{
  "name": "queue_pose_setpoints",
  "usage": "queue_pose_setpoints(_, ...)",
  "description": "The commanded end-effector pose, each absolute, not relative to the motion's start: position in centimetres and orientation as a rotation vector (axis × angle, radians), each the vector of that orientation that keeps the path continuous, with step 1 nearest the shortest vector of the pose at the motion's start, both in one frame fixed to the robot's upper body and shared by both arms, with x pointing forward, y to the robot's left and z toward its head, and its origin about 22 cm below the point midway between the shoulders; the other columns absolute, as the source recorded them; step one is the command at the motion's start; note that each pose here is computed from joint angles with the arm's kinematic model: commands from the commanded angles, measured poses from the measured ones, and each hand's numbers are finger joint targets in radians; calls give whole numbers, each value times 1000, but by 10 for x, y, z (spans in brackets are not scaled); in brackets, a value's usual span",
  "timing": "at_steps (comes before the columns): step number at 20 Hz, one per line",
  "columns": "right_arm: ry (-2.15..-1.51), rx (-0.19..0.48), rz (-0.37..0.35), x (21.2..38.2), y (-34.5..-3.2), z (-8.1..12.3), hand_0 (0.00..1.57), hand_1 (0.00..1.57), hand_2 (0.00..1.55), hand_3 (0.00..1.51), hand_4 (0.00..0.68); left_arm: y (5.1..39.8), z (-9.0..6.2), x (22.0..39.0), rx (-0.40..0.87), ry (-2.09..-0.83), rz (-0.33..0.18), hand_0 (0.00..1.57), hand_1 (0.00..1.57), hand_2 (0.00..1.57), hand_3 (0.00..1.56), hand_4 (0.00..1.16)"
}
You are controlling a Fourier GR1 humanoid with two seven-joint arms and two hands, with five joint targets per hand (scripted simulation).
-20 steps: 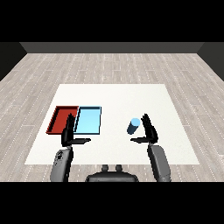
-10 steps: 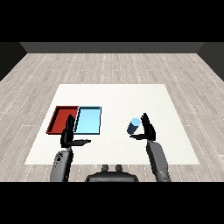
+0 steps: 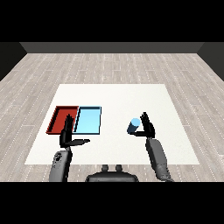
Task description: Pick the blue can and put it in the blue box
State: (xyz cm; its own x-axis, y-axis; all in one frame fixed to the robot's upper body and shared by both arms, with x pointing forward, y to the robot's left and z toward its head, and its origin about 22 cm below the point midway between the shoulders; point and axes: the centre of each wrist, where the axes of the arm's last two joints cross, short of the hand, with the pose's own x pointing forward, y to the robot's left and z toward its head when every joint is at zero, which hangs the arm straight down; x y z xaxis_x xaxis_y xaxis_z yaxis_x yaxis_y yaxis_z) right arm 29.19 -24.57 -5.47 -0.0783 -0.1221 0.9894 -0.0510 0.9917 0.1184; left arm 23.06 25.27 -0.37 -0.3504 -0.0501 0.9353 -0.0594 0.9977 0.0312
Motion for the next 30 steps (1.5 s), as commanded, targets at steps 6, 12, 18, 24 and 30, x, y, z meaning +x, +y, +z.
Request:
queue_pose_setpoints(6, -1612, 160, -100, 309, -224, -55, 0, 0, 0, 0, 0, 258, 6, 232, 96, -1936, 14, 0, 0, 0, 0, 0)
queue_pose_setpoints(12, -1597, 150, -118, 309, -216, -75, 0, 0, 0, 0, 0, 271, -17, 229, 99, -1939, 6, 0, 0, 0, 0, 0)
queue_pose_setpoints(18, -1583, 203, -127, 322, -220, -67, 0, 0, 0, 0, 0, 257, 6, 217, 76, -1949, 25, 0, 0, 0, 0, 0)
queue_pose_setpoints(24, -1579, 158, -117, 326, -220, -70, 0, 0, 0, 0, 0, 258, -12, 229, 83, -1936, 12, 0, 0, 0, 0, 0)
queue_pose_setpoints(30, -1571, 163, -164, 334, -205, -60, 0, 0, 0, 0, 0, 254, 14, 231, 74, -1932, 21, 0, 0, 0, 0, 0)
